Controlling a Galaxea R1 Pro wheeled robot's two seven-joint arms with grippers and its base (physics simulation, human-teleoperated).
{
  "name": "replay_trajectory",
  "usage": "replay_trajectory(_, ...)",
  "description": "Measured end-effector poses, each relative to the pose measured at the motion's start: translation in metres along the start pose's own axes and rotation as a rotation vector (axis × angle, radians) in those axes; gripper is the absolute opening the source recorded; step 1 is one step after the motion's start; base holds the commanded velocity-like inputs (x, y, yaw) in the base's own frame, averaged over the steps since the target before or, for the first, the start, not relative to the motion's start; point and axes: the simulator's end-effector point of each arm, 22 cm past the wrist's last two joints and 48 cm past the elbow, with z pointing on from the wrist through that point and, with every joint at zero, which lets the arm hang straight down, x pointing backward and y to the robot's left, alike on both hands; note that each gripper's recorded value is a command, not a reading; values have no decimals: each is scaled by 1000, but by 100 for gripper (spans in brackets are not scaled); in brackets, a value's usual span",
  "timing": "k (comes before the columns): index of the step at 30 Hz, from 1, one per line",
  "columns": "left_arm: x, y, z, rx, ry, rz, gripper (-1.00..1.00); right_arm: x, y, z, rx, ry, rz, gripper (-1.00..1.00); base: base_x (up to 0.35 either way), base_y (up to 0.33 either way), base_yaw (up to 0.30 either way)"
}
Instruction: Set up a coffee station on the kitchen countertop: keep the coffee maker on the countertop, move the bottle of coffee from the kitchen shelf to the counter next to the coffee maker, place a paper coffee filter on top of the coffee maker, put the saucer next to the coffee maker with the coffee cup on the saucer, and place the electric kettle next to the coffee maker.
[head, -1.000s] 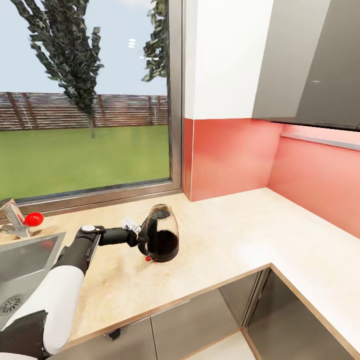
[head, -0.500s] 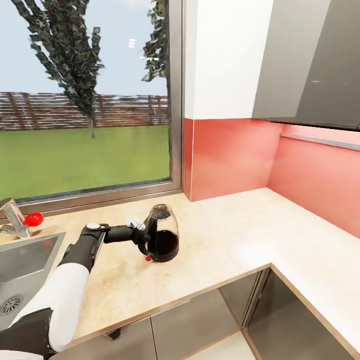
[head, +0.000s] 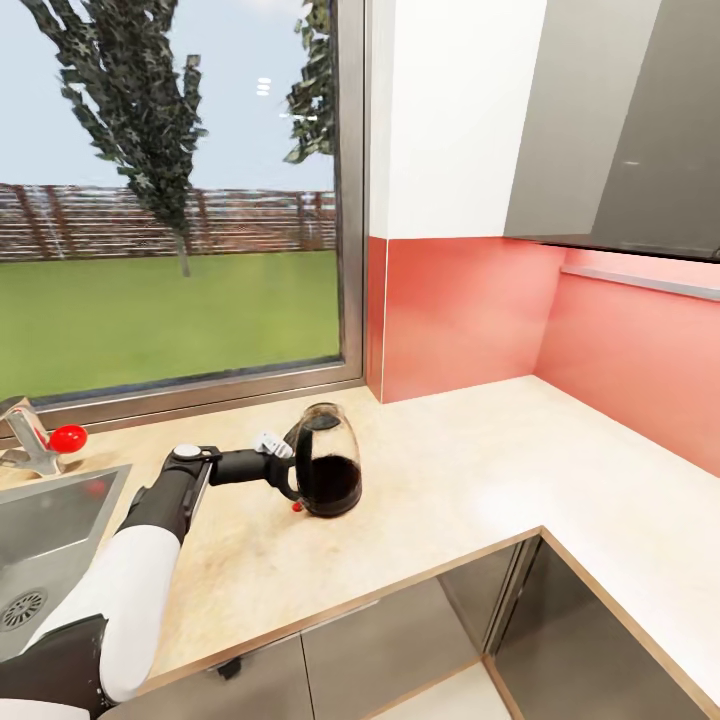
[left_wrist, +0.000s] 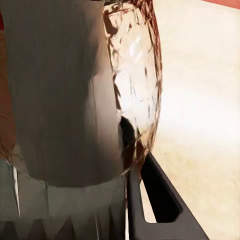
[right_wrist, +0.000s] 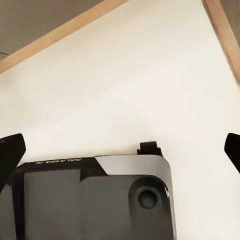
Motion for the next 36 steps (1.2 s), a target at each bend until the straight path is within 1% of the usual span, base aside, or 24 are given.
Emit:
replay_trajectory(9,0,1,-1,-2,3,6,-100,0,0,0,0,1,0,100,0,0,0)
replay_trajectory(12,-9,4,-4,-12,-8,21,-100,0,0,0,0,0,0,100,0,0,0)
replay_trajectory(13,-14,6,-6,-23,-12,32,-100,0,0,0,0,1,0,100,0,0,0)
replay_trajectory(14,-23,9,-11,-33,-21,36,-100,0,0,0,0,1,0,100,0,0,0)
replay_trajectory(18,-48,16,-25,-70,-42,25,-100,0,0,0,0,0,0,100,0,0,0)
replay_trajectory(20,-64,18,-35,-90,-69,31,-100,0,0,0,0,0,0,100,0,0,0)
replay_trajectory(26,-95,25,-58,-142,-102,46,-100,0,0,0,1,-1,2,100,0,0,0)
replay_trajectory(28,-109,26,-68,-164,-119,56,-100,-1,0,0,1,-2,5,100,0,0,0)
replay_trajectory(31,-121,28,-78,-189,-135,79,-100,-3,0,0,1,-12,6,100,0,0,0)
replay_trajectory(32,-124,28,-81,-198,-138,87,-100,-5,0,0,1,-20,5,100,0,0,0)
replay_trajectory(33,-128,31,-88,-218,-144,104,-100,-7,3,0,-2,-31,4,100,0,0,0)
replay_trajectory(36,-127,38,-100,-245,-140,117,-100,-8,7,1,-8,-37,4,100,0,0,0)
